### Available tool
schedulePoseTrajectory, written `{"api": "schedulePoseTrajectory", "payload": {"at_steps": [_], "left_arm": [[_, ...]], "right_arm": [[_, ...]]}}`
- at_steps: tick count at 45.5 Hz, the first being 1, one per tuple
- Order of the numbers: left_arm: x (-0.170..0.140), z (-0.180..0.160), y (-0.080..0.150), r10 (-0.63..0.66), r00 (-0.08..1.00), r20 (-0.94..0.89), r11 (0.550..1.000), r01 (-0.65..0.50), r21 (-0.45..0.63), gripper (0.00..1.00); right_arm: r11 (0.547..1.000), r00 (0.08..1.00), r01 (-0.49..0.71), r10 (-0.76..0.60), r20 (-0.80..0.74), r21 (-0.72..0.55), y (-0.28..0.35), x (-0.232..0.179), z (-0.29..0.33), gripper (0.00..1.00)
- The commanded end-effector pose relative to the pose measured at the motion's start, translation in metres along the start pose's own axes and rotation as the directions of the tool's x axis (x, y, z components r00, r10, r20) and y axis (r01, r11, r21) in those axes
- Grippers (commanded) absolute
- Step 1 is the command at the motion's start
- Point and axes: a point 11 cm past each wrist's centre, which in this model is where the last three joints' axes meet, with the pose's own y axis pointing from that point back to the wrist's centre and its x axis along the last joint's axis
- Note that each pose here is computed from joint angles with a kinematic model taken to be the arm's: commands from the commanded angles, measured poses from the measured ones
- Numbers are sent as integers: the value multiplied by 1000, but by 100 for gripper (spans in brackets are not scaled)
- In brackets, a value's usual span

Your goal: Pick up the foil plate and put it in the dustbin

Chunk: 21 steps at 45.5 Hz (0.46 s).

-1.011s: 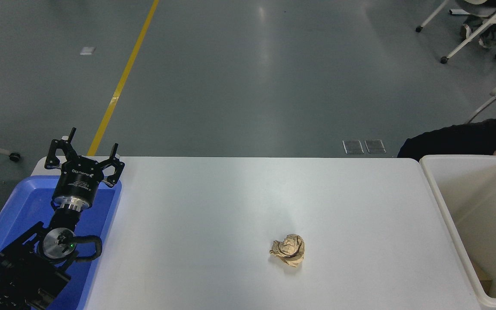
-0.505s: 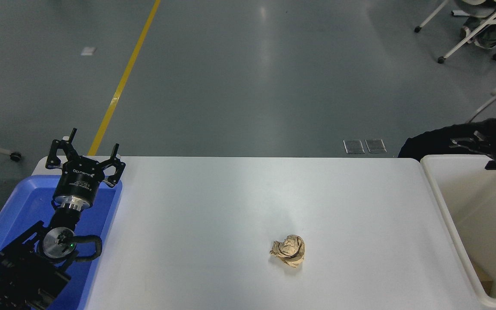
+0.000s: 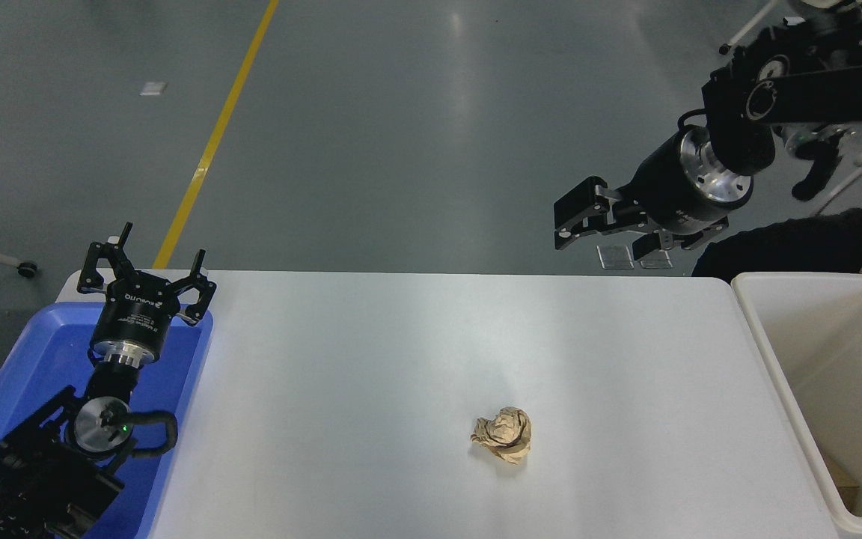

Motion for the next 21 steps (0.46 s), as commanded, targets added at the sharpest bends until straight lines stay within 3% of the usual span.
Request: {"api": "schedulePoseTrajectory", "payload": {"at_steps": [1,21], "left_arm": [[0,0,0,0,1000,0,1000,0,0,100],[0,1,0,0,1000,1,1000,0,-1,100]], "right_arm": [[998,996,66,-65,-55,9,11,-20,-34,100],[996,994,84,-83,-68,14,29,-31,-39,100]]}}
